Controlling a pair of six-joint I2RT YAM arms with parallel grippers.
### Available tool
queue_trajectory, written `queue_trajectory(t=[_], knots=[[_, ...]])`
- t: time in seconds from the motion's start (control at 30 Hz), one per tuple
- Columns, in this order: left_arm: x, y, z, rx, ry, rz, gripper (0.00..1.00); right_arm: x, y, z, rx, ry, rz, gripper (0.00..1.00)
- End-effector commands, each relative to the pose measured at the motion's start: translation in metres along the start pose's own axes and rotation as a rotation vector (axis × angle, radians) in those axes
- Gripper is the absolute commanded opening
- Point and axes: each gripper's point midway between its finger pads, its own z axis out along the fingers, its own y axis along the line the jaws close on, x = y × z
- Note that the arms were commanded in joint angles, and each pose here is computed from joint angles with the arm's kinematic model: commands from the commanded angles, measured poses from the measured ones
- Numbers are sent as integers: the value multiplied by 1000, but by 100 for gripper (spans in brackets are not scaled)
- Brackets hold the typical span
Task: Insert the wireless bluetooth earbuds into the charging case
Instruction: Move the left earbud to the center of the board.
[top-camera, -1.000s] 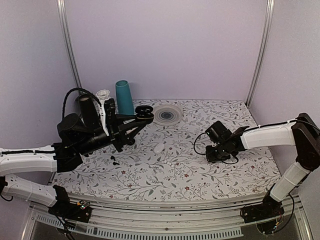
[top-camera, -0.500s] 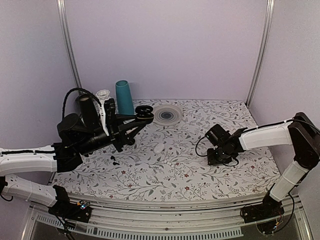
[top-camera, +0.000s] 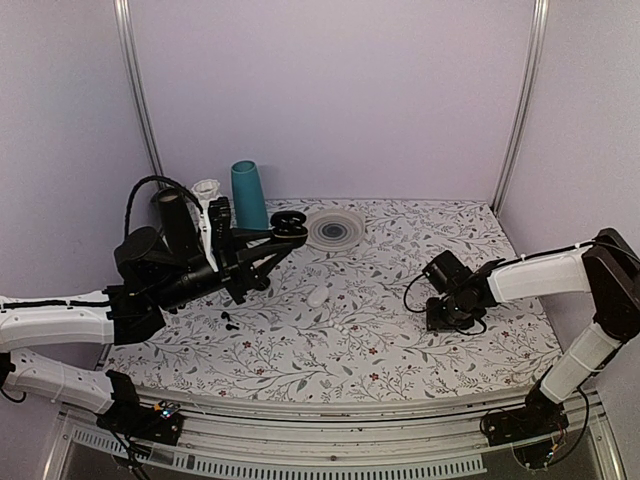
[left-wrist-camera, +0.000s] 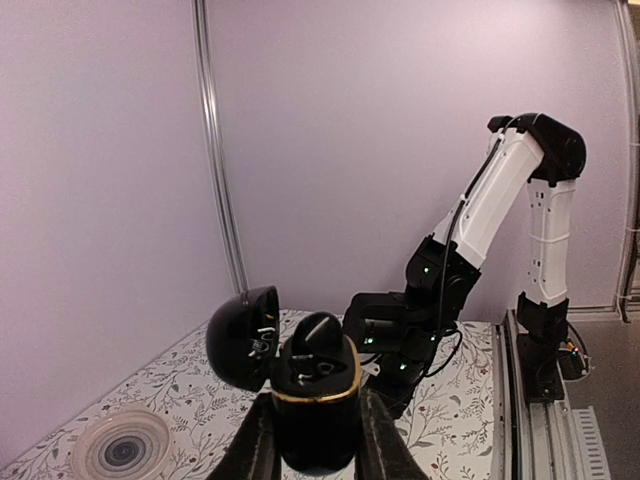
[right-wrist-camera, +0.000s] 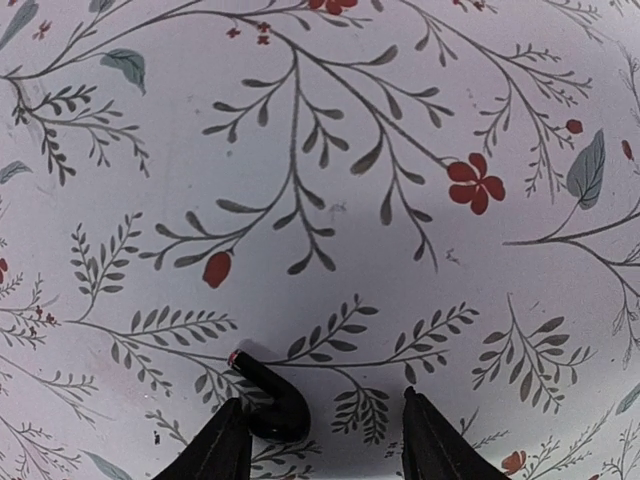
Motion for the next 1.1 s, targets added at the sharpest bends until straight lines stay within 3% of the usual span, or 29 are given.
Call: queue_trajectory(t=[0.0,0.23,0.57,0.83,1.07], knots=[[-9,-5,3,16,-19,-8,0,4,-21,3,48,14,16,52],[-9,-4,1,9,-13,-8,0,-4,-29,3,54,5,10,51],[-9,-3,0,4,-17,-11,0,-2,-19,2,-30,22,26,29],[-9,-4,-1,5,-16,-11,0,-1,-8,10,-68,40,40,27],[-9,-3,-3,-2,-15,-11,0,-9,1,10,-97,33,11,13]])
